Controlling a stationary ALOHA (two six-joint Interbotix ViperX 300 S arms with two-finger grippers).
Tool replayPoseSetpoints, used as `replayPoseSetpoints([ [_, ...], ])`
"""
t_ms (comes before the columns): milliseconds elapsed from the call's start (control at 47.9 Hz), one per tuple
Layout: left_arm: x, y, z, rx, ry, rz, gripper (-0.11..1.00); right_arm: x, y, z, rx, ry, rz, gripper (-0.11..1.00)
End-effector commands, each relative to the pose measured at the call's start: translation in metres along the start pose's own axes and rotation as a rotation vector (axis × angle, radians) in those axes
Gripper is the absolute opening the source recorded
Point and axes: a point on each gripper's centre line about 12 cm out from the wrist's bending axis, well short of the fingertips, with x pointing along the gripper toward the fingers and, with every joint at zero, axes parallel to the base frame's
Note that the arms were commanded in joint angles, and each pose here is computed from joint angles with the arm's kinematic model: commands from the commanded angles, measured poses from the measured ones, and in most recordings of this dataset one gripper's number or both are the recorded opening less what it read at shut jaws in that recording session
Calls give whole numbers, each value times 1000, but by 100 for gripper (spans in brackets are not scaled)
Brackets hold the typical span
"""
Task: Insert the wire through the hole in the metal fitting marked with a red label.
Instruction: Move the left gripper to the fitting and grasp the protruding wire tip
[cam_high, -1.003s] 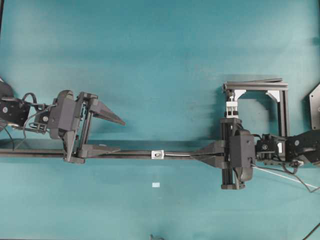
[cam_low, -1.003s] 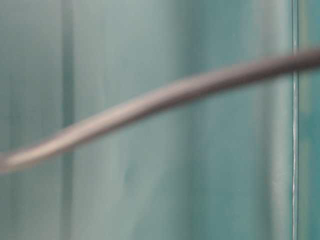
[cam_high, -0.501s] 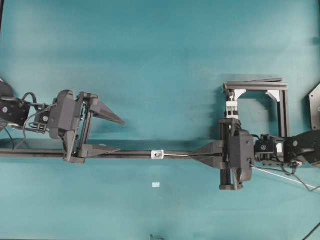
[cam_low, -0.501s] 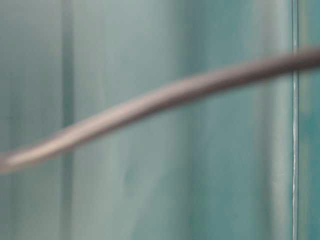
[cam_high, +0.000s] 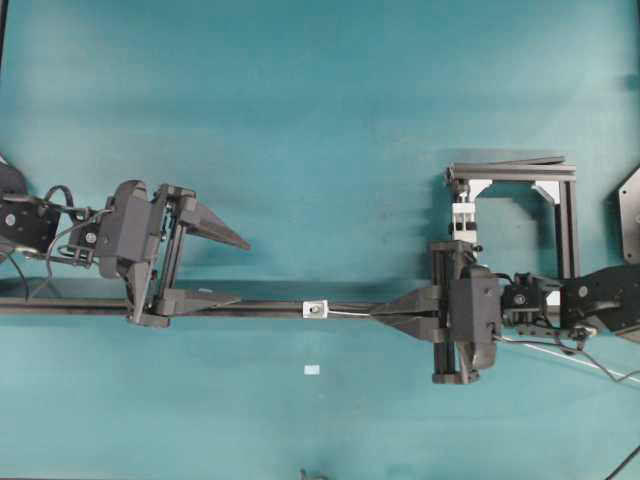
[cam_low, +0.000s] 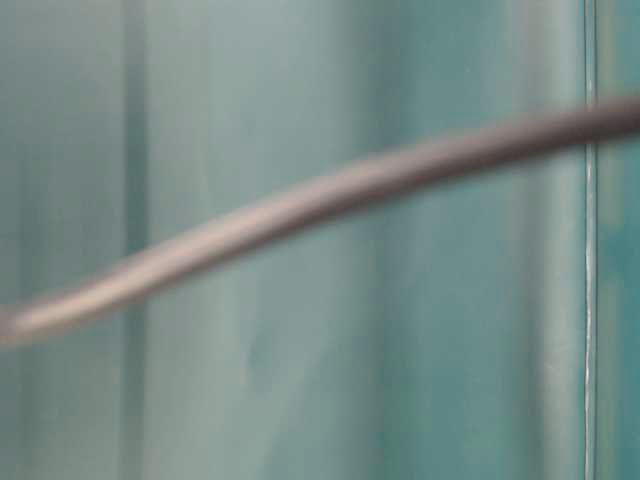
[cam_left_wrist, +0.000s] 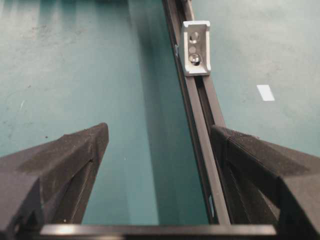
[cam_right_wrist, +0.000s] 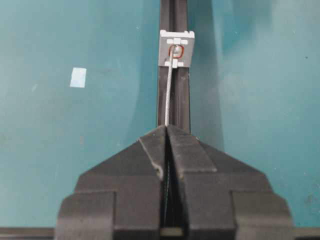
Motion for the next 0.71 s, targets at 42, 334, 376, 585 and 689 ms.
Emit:
replayPoseSetpoints([
  [42, 4, -3, 8, 2, -21, -9, 73, 3, 3, 12, 14, -38, 3, -1],
  [334, 16, -5, 14, -1, 21, -10, 73, 12, -1, 13, 19, -39, -14, -1],
  [376, 19, -5, 16, -1, 22, -10, 73, 13, -1, 14, 20, -43, -16, -1],
  [585, 25, -6, 21, -5, 21, -11, 73, 17, 2, 20, -8, -62, 6, -1],
  [689, 29, -6, 24, -27, 13, -12, 73, 19, 1, 23, -15, -66, 10, -1],
])
